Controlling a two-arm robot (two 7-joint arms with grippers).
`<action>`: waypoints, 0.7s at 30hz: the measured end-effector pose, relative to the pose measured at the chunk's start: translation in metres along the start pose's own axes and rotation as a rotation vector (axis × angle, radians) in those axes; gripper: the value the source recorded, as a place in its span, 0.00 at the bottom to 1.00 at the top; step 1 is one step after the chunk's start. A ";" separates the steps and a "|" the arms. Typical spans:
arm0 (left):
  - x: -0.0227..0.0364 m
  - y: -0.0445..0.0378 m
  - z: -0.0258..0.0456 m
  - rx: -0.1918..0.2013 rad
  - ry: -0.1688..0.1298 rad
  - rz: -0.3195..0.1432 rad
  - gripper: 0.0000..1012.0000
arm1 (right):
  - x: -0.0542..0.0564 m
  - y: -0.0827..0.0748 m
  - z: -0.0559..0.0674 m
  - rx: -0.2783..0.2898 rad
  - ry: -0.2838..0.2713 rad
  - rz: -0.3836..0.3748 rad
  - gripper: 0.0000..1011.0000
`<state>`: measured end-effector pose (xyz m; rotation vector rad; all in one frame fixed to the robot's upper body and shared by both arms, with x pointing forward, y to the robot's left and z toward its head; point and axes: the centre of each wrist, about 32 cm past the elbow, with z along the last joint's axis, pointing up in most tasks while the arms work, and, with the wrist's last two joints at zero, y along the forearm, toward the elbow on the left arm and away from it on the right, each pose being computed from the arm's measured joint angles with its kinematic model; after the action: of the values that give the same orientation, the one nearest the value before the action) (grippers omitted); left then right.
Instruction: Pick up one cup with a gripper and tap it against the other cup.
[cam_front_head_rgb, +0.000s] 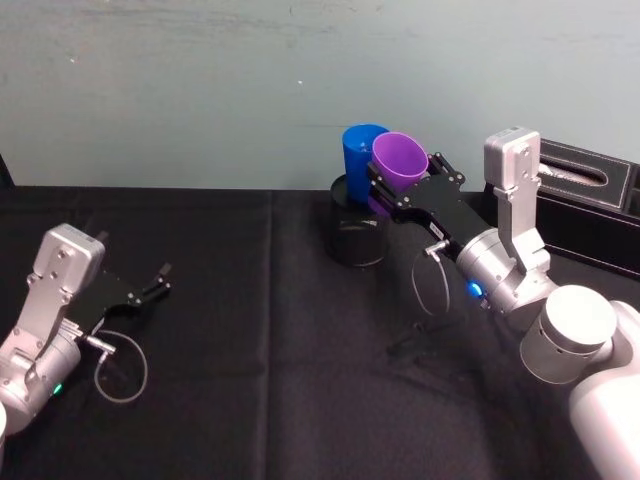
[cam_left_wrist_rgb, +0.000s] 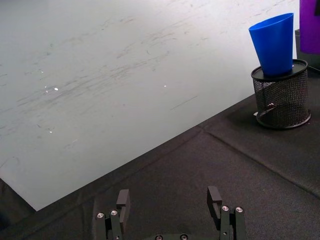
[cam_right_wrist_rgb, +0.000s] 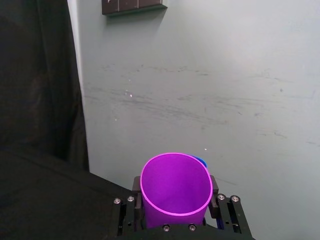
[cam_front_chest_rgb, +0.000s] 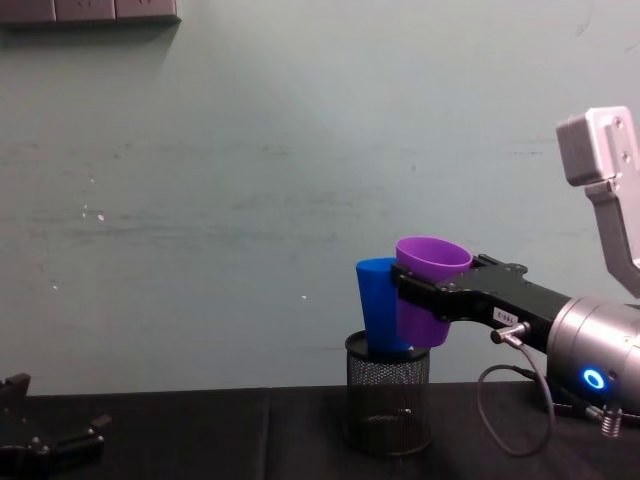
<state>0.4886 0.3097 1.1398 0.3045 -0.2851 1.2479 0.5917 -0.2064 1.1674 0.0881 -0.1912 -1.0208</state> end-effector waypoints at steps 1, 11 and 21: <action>0.0000 0.0000 0.0000 0.000 0.000 0.000 1.00 | 0.000 0.000 0.000 0.001 0.000 0.000 0.73; 0.0000 0.0000 0.0000 0.000 0.000 0.000 1.00 | 0.000 0.005 -0.003 0.010 0.003 0.006 0.73; 0.0000 0.0000 0.0000 0.000 0.000 0.000 1.00 | 0.002 0.009 -0.005 0.009 0.007 0.011 0.73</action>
<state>0.4886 0.3097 1.1398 0.3045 -0.2851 1.2480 0.6010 -0.2037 1.1644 0.0983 -0.1895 -1.0090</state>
